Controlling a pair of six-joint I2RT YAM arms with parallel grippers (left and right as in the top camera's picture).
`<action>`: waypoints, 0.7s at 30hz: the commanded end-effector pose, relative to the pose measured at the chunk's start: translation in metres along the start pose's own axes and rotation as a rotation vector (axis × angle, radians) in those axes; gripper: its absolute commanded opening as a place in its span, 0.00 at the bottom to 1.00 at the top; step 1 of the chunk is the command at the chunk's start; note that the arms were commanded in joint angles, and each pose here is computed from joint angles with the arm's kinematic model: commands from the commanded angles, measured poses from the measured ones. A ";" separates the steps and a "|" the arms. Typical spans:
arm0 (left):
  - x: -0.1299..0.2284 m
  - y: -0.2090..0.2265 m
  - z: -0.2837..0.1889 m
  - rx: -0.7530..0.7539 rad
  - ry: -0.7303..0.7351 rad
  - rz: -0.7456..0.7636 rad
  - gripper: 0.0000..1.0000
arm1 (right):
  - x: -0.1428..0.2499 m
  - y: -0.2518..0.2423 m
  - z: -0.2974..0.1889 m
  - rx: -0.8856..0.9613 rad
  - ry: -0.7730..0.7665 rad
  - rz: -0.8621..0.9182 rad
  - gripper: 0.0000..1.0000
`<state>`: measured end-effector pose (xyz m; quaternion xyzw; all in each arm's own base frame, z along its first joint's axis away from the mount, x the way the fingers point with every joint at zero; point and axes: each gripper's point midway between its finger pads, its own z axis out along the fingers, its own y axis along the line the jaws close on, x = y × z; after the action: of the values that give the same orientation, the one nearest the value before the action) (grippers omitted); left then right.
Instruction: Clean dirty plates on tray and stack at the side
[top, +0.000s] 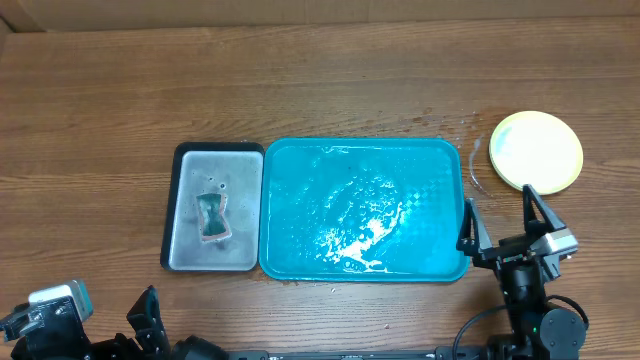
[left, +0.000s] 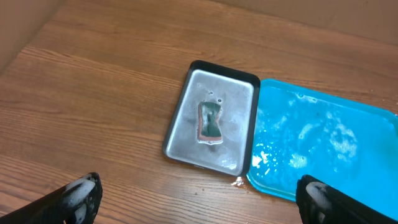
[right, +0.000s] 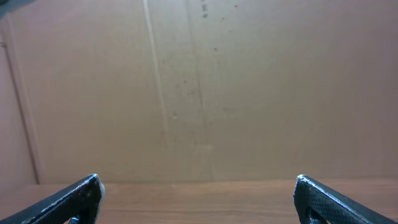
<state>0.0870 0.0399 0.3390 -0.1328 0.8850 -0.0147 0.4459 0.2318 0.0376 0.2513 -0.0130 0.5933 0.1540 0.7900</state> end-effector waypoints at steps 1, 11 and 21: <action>0.000 0.000 -0.002 0.015 -0.006 -0.018 1.00 | 0.003 -0.002 -0.002 -0.027 0.010 -0.022 1.00; 0.000 0.000 -0.002 0.016 -0.006 -0.018 1.00 | 0.055 -0.033 -0.010 0.134 0.215 0.028 1.00; 0.000 0.000 -0.002 0.015 -0.006 -0.018 1.00 | 0.073 -0.041 -0.016 0.180 0.288 0.022 1.00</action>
<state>0.0870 0.0399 0.3390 -0.1328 0.8850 -0.0147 0.4459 0.2454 0.0135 0.1742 0.0420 0.7116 0.1135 0.6921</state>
